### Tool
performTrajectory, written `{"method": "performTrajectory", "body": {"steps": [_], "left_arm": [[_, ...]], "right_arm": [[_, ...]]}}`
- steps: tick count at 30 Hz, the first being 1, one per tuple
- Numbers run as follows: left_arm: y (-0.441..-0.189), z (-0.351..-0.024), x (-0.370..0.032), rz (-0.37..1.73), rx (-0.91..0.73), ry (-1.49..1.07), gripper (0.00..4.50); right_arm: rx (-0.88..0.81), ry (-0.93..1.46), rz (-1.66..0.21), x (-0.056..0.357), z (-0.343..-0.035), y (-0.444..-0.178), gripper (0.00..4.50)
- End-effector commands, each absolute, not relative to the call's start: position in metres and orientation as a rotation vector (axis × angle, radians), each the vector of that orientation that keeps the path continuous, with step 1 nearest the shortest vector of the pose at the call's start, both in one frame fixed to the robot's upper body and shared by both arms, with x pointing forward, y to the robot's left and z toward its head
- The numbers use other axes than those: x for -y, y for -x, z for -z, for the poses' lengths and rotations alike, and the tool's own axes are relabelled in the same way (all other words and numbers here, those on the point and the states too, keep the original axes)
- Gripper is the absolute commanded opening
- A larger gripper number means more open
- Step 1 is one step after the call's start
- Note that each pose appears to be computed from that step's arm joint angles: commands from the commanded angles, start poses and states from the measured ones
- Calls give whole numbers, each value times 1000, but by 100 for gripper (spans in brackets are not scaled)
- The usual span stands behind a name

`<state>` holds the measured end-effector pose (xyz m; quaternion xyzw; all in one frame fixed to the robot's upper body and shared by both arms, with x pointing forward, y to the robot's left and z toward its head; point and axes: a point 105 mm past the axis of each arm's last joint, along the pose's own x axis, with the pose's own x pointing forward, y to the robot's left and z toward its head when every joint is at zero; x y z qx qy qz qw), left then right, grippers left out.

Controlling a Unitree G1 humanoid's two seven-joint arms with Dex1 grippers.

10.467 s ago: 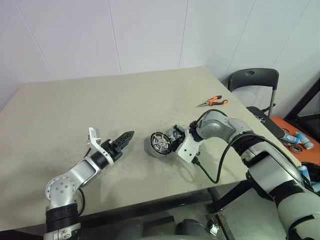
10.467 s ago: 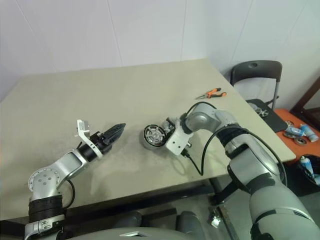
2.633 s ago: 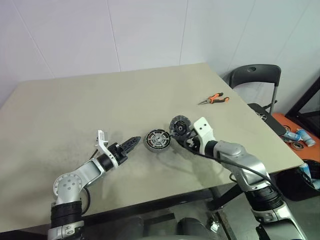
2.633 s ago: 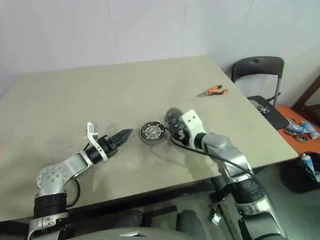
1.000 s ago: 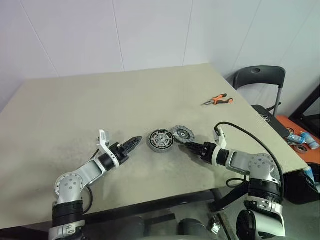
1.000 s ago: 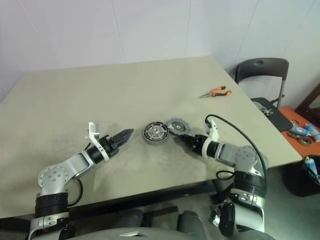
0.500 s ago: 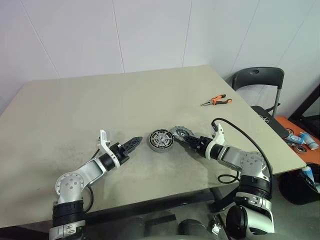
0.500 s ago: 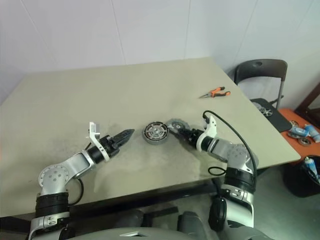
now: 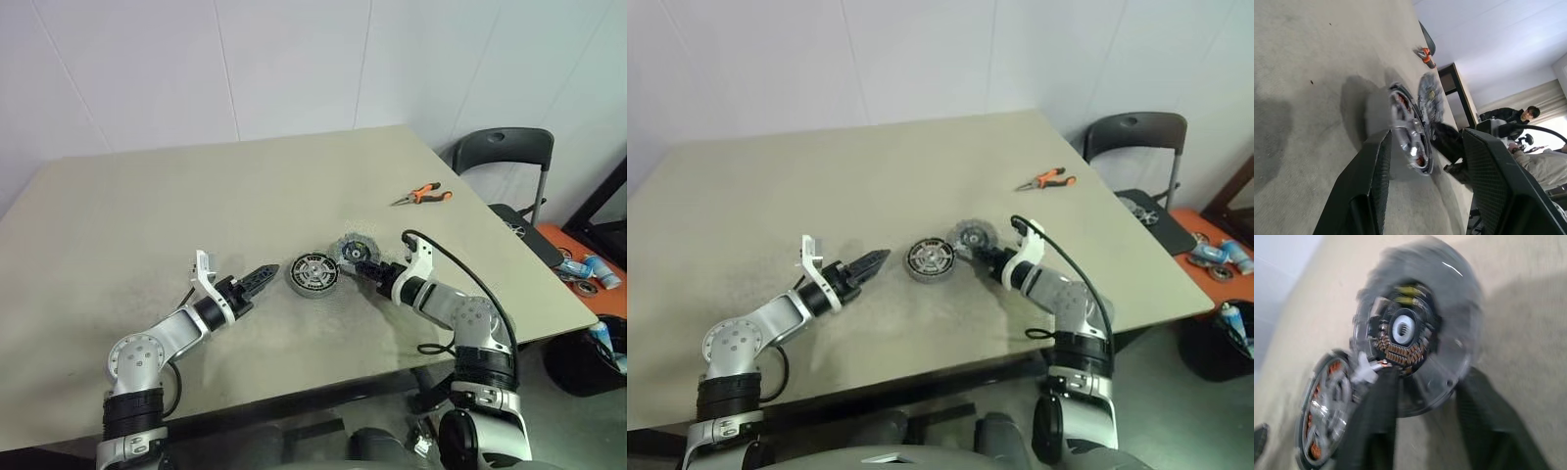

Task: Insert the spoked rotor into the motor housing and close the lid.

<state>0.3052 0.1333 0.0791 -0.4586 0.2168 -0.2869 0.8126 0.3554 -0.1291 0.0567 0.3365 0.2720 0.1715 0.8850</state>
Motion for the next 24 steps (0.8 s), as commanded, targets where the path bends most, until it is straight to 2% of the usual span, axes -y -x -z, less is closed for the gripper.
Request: {"method": "performTrajectory", "body": {"steps": [1,2,8,11,18,24], "left_arm": [[-308,-87,-132,633,-432,969,244],[-307,-87,-131,632,-432,969,244],[-306,-87,-129,632,-431,970,244],[-306,-87,-128,631,-431,971,244],[-306,-86,-128,629,-434,970,244],[-306,-87,-128,631,-432,969,244]], "right_arm": [[-558,-678,-367,128,-60,-354,45],[-566,-670,-366,128,-59,-354,21],[-564,-643,-393,124,-60,-353,21],[-538,-557,-441,118,-68,-353,21],[-318,37,-791,74,-108,-332,21],[-171,373,-954,60,-116,-321,21]]}}
